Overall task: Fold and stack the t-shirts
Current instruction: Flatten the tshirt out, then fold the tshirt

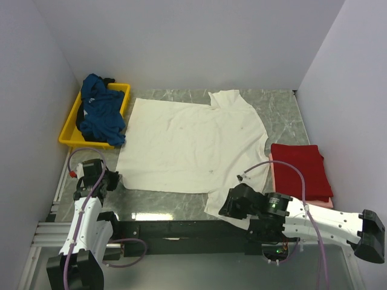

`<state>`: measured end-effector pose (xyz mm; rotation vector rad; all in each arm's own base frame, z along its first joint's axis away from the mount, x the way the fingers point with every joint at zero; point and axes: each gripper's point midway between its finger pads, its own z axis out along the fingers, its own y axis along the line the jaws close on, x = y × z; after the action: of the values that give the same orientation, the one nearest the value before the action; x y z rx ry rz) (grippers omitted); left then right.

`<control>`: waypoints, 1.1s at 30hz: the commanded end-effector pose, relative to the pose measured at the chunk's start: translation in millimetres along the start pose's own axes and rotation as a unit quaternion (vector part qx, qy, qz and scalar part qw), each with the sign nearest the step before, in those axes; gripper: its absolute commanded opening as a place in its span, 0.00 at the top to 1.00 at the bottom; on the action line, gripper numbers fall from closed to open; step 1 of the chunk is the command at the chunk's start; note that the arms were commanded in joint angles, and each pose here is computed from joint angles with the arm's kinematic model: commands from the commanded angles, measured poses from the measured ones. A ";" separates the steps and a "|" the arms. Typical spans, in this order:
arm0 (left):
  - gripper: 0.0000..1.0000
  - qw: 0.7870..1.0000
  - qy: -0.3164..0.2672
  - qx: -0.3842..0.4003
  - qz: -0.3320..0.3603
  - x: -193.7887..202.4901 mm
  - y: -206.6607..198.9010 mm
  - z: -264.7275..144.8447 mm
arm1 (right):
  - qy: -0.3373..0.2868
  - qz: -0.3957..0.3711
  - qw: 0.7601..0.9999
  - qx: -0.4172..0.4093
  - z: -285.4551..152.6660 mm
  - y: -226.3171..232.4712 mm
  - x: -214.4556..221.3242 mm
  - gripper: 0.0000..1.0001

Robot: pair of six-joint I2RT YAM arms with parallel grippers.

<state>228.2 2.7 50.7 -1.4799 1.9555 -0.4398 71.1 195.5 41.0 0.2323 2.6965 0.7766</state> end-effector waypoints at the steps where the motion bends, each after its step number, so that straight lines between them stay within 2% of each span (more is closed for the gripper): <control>1: 0.88 1.000 -0.001 0.021 0.010 -1.7 -9.9 -2.4 | -0.040 0.033 0.998 0.039 -14.6 -1.9 -15.7 0.66; 5: 0.87 1.000 -0.003 0.022 0.013 -4.2 -13.7 -4.4 | -0.048 0.078 0.994 0.066 -31.0 -21.4 -15.8 0.60; 7: 0.87 1.000 -0.003 0.023 0.014 -4.3 -14.7 -4.9 | -0.049 0.095 0.990 0.096 -39.2 -42.8 -12.2 0.60; 9: 0.88 1.000 -0.004 0.023 0.014 -5.5 -15.6 -5.4 | -0.050 0.133 0.986 0.091 -46.0 -51.5 -9.2 0.60; 12: 0.87 1.000 -0.005 0.024 0.014 -5.7 -16.1 -5.1 | -0.019 0.158 0.985 0.072 -49.8 -53.7 4.3 0.59; 14: 0.88 1.000 -0.005 0.025 0.014 -5.3 -16.0 -4.7 | -0.013 0.166 0.983 0.074 -51.1 -54.3 6.6 0.55; 17: 0.87 1.000 -0.001 0.024 0.012 -3.8 -14.6 -3.5 | -0.014 0.181 0.979 0.096 -50.2 -57.5 7.0 0.54; 22: 0.87 1.000 -0.002 0.024 0.011 -3.1 -13.4 -3.7 | -0.014 0.186 0.971 0.150 -36.6 -64.3 9.3 0.53; 26: 0.87 1.000 -0.001 0.025 0.014 -3.9 -15.3 -4.2 | -0.020 0.174 0.953 0.248 -27.8 -85.1 11.6 0.53; 33: 0.87 1.000 0.000 0.024 0.017 -4.3 -16.2 -3.9 | -0.064 0.140 0.939 0.307 -26.4 -89.1 -7.9 0.54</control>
<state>227.2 0.2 48.6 -1.4681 1.9803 -0.4447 44.6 119.3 11.1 0.8124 2.8445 0.0346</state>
